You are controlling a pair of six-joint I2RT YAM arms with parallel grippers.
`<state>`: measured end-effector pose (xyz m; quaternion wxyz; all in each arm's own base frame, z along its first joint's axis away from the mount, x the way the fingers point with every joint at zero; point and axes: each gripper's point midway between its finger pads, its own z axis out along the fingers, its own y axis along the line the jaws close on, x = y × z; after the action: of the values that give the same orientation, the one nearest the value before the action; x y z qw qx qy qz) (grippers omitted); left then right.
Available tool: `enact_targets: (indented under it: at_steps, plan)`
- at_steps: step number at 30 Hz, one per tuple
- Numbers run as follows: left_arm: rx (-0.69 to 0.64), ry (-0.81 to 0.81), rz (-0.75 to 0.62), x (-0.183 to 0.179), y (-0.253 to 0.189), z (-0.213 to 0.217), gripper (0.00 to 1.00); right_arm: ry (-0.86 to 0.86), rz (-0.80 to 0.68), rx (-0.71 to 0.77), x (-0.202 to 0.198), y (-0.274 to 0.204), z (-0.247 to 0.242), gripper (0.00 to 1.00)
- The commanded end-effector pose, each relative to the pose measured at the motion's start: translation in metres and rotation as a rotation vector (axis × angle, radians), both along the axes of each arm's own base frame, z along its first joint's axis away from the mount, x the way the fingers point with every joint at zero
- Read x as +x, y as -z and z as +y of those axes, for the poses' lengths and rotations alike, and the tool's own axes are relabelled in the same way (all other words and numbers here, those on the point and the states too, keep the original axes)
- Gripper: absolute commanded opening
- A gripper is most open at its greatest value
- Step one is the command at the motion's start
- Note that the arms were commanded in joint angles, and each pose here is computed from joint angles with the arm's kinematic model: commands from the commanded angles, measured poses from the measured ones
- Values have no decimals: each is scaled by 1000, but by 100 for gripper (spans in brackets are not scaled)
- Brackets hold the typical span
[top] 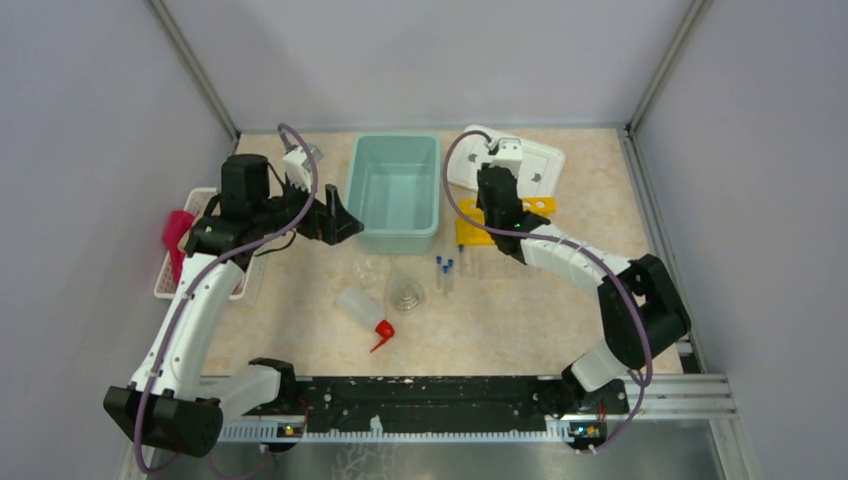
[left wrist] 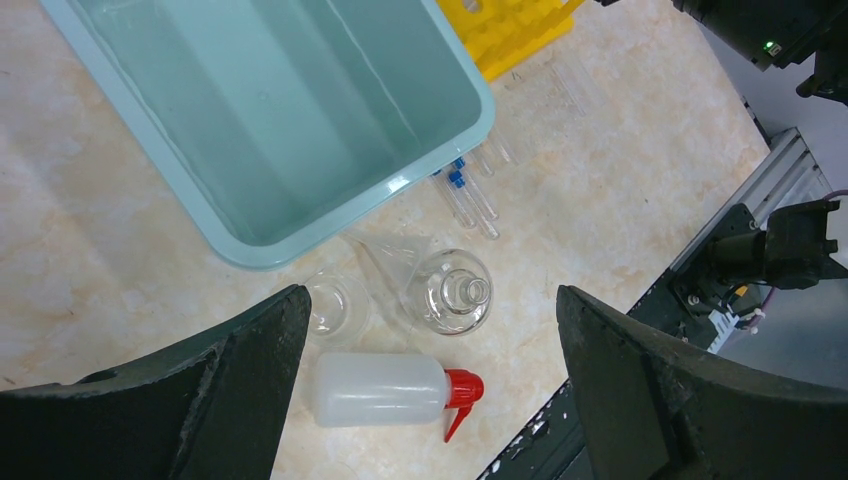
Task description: Organize the chemistry lab equipment
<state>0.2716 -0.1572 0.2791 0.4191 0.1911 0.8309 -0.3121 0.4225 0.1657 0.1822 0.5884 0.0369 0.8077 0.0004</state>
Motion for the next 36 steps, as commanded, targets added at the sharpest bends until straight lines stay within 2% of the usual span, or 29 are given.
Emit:
enact_targets:
  at_steps: [1, 11, 17, 20, 24, 25, 28, 31, 36]
  plan:
    - [-11, -6, -49, 6, -16, 1, 99, 6, -95, 71, 6, -27, 1, 27]
    - [-19, -7, -53, 8, -19, 0, 99, -20, -77, 49, 6, -23, 5, 33]
    - [-18, -8, -60, 9, -22, 0, 99, -54, -68, 56, 9, -39, 14, 37]
    - [-19, -7, -56, 9, -24, 0, 99, -52, -49, 59, 10, -53, 15, 46]
    - [-19, -5, -50, 8, -27, 0, 99, -42, -25, 66, 2, -79, 10, 67]
    - [-20, -5, -55, 8, -28, 0, 99, -27, -19, 65, -1, -87, 6, 68]
    - [-28, 13, -60, 4, -32, 1, 99, 55, 75, 67, -17, -96, -9, 68]
    - [-29, 11, -44, 3, -34, 2, 99, 61, 126, 102, -40, -100, -14, 63]
    - [-23, -14, -62, 5, -37, 8, 99, -32, 292, 114, -94, -60, 6, 51]
